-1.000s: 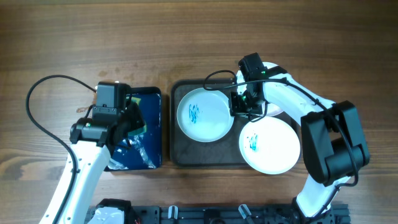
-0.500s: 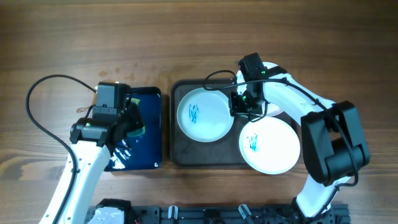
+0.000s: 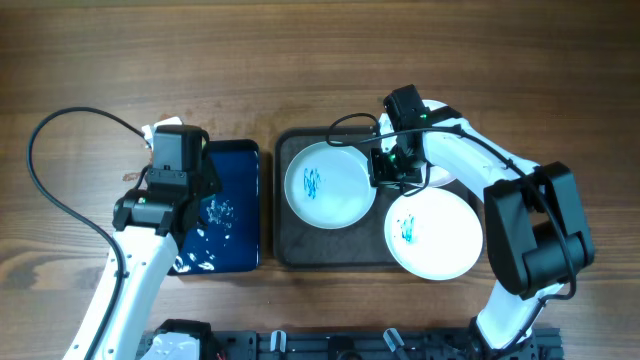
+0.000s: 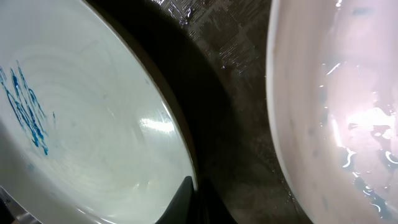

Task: Clean dirty plates on tray and stack at the side
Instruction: 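Grasp the green-yellow sponge in the basin with the left gripper and lift, then move the sponge with the left gripper onto the held white plate, then scrub the plate's blue marks with the sponge in circles, left gripper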

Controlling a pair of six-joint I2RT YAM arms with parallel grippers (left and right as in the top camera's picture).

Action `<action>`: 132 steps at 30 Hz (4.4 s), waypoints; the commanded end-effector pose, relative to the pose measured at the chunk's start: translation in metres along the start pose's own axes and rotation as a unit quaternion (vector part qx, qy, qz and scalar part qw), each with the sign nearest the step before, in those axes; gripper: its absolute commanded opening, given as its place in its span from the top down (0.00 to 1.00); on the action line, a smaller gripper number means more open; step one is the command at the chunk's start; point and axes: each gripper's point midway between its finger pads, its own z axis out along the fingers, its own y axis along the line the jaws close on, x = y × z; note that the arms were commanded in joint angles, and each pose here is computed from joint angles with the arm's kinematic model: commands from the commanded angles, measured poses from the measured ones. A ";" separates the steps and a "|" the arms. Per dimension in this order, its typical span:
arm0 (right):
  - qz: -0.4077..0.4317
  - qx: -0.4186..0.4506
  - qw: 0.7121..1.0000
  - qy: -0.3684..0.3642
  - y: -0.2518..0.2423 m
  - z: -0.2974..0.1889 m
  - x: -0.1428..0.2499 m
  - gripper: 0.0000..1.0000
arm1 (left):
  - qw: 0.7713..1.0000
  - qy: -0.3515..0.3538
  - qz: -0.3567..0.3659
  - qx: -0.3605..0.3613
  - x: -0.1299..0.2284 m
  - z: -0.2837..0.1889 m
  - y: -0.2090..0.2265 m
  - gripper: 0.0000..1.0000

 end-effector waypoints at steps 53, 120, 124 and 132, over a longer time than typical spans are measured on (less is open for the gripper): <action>-0.011 -0.001 1.000 0.006 0.000 0.006 0.001 0.95 | 0.978 0.064 0.052 0.190 0.033 -0.016 -0.098 0.96; 0.000 -0.007 0.999 0.032 0.001 0.005 0.014 0.96 | 0.886 0.284 0.146 0.336 0.174 0.014 -0.276 0.96; 0.002 -0.006 0.999 0.038 0.000 0.005 0.017 0.96 | 0.934 0.215 0.110 0.264 0.139 0.047 -0.258 0.96; 0.003 -0.004 0.999 0.042 0.000 0.005 0.019 0.96 | 0.970 0.198 0.096 0.108 0.119 0.083 -0.184 0.96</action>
